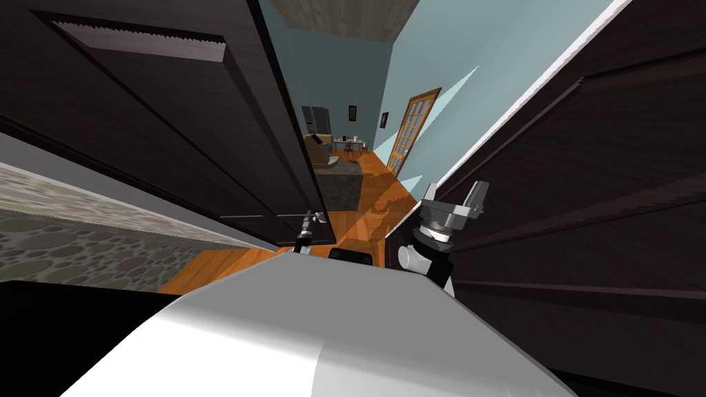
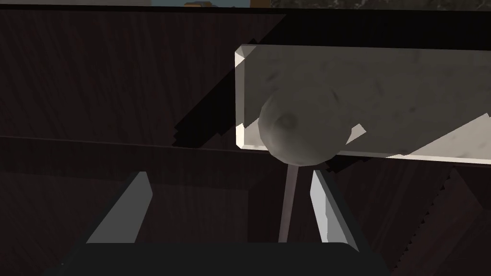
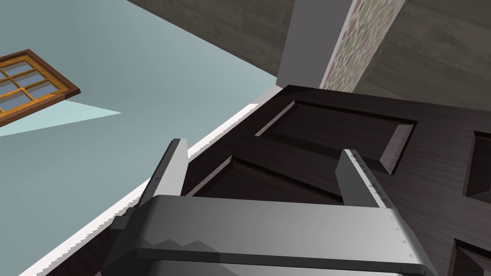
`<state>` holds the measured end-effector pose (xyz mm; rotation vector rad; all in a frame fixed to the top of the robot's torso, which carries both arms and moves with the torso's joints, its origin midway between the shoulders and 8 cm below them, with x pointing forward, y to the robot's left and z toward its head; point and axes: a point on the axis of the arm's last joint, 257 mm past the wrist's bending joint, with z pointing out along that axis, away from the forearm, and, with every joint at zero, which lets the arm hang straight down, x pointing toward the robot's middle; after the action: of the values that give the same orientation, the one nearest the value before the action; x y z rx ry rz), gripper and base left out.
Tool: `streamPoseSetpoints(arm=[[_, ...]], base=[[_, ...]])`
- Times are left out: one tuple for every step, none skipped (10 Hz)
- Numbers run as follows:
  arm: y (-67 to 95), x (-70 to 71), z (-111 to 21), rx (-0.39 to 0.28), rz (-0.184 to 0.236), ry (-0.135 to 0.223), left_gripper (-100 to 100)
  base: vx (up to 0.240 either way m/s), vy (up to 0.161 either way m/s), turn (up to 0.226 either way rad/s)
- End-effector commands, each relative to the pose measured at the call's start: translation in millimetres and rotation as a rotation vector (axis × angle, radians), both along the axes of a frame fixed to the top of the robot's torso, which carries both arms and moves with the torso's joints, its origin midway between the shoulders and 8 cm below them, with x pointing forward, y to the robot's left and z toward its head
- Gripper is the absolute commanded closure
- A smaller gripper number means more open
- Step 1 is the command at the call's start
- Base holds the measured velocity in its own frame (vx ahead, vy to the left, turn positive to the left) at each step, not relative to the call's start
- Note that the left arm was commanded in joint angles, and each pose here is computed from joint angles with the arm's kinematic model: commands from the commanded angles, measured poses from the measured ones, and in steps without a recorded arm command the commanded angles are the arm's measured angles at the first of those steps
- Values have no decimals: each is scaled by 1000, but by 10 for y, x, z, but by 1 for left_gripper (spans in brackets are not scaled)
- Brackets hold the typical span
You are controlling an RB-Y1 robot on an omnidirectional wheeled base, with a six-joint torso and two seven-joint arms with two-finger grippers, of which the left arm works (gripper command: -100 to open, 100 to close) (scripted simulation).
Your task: Pull the door open
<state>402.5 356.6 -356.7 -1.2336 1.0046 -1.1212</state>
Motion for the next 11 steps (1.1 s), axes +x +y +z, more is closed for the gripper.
streamPoseSetpoints(arm=[[20, 165, 228, 18, -8, -66, -100], [20, 165, 228, 18, -8, -66, -100], [20, 165, 228, 18, -8, -66, -100], [20, 165, 228, 18, -8, -66, -100], [20, 165, 228, 18, -8, -66, -100], [-12, -54, -59, -5, 6, -18, -100], [-19, -82, -66, -8, 9, -21, -100], [-31, -146, -83, -12, 14, -28, -100], [-43, -220, -104, -16, 19, -33, -100], [-47, -260, -117, -17, 21, -35, -100], [-53, -342, -145, -18, 26, -37, -100]], base=[[0, 0, 0], [-1, -5, -14], [2, 1, 22], [-10, 6, -6], [-8, -6, -10], [-13, -2, -29], [-10, 9, -11], [0, 8, -38], [7, 8, -43], [6, 7, -22], [1, 5, -27]])
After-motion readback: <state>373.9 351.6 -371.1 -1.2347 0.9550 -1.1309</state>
